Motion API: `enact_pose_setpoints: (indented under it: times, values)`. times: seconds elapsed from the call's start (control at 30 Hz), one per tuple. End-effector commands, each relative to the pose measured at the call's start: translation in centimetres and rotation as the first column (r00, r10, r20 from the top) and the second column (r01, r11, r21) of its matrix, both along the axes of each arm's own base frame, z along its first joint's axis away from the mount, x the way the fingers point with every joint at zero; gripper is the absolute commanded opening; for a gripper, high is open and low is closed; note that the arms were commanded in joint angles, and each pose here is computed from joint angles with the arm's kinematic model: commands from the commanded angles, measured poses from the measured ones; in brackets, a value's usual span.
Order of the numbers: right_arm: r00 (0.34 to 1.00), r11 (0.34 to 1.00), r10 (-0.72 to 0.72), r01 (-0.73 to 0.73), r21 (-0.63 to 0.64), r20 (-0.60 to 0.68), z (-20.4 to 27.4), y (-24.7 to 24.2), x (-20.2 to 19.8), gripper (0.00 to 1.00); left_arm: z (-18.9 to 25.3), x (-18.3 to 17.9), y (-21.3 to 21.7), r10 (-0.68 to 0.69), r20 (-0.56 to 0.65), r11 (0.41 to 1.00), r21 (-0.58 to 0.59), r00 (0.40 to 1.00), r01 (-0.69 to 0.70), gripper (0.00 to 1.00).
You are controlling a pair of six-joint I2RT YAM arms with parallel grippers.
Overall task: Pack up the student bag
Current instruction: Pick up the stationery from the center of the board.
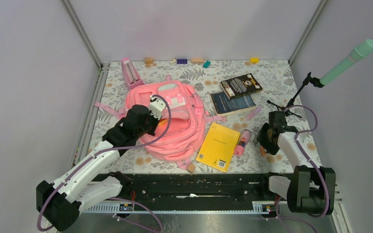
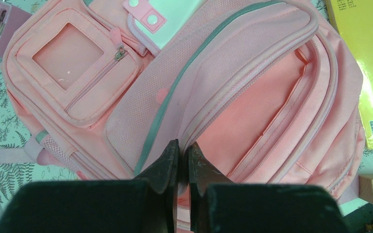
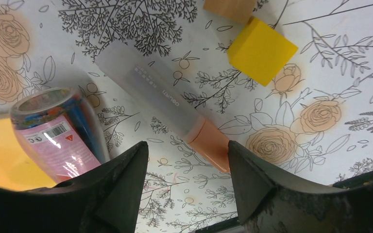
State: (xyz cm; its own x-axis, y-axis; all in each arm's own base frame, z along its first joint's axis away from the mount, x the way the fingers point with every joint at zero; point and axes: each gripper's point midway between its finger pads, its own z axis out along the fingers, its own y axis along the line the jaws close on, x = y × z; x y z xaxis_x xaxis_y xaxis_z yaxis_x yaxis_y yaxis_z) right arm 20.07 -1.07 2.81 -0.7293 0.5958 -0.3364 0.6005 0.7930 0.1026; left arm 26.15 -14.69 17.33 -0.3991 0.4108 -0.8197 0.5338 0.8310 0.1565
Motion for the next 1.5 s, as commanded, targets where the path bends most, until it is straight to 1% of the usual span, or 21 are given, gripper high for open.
enact_pose_setpoints:
  times: [0.0, 0.23, 0.4, 0.5, 0.83, 0.93, 1.03, 1.13, 1.27, 1.3, 1.37, 1.47]
  values:
    - [0.999, 0.999, 0.039, -0.040, 0.017, 0.027, 0.6, 0.3, 1.4, 0.67, 4.2, 1.0, -0.7, 0.020, 0.099, 0.996, -0.094, 0.995, -0.010, 0.00]
    - [0.998, 0.998, 0.061, -0.061, 0.023, 0.011, 0.2, 0.4, 1.8, 0.66, 4.3, 1.0, -0.7, 0.020, 0.101, 0.995, -0.095, 0.995, -0.010, 0.00]
    - [0.996, 0.994, 0.094, -0.094, 0.060, 0.004, -0.1, 1.2, 1.9, 0.60, 4.2, 1.0, -0.7, 0.019, 0.099, 0.996, -0.093, 0.995, -0.010, 0.00]
    - [0.996, 0.994, 0.090, -0.090, 0.060, 0.000, -0.2, 1.2, 1.9, 0.60, 4.2, 1.0, -0.7, 0.020, 0.097, 0.996, -0.091, 0.995, -0.012, 0.00]
    - [0.990, 0.992, 0.117, -0.114, 0.051, -0.082, -0.9, 1.1, 1.9, 0.57, 4.0, 1.0, -0.7, 0.023, 0.093, 0.996, -0.087, 0.995, -0.015, 0.00]
    - [0.988, 0.992, 0.123, -0.119, 0.046, -0.092, -0.9, 1.0, 2.0, 0.53, 4.0, 1.0, -0.7, 0.024, 0.093, 0.996, -0.086, 0.995, -0.016, 0.00]
    - [0.987, 0.992, 0.123, -0.120, 0.045, -0.100, -1.0, 1.0, 2.0, 0.45, 4.0, 1.0, -0.7, 0.024, 0.093, 0.996, -0.086, 0.995, -0.016, 0.00]
    - [0.987, 0.991, 0.127, -0.123, 0.044, -0.096, -0.9, 1.0, 2.0, 0.42, 4.1, 1.0, -0.7, 0.024, 0.095, 0.996, -0.087, 0.995, -0.016, 0.00]
    - [0.988, 0.991, 0.127, -0.124, 0.040, -0.086, -0.7, 1.0, 2.0, 0.32, 4.1, 1.0, -0.6, 0.024, 0.095, 0.996, -0.088, 0.995, -0.016, 0.00]
    - [0.989, 0.992, 0.126, -0.123, 0.039, -0.084, -0.7, 1.0, 2.0, 0.28, 4.1, 1.0, -0.6, 0.024, 0.095, 0.996, -0.088, 0.995, -0.016, 0.00]
    - [0.989, 0.992, 0.127, -0.124, 0.035, -0.077, -0.6, 1.0, 2.0, 0.26, 4.1, 1.0, -0.6, 0.024, 0.095, 0.996, -0.087, 0.995, -0.016, 0.00]
    - [0.991, 0.992, 0.123, -0.121, 0.028, -0.055, -0.3, 0.9, 2.0, 0.16, 4.0, 1.0, -0.6, 0.024, 0.094, 0.996, -0.087, 0.995, -0.016, 0.00]
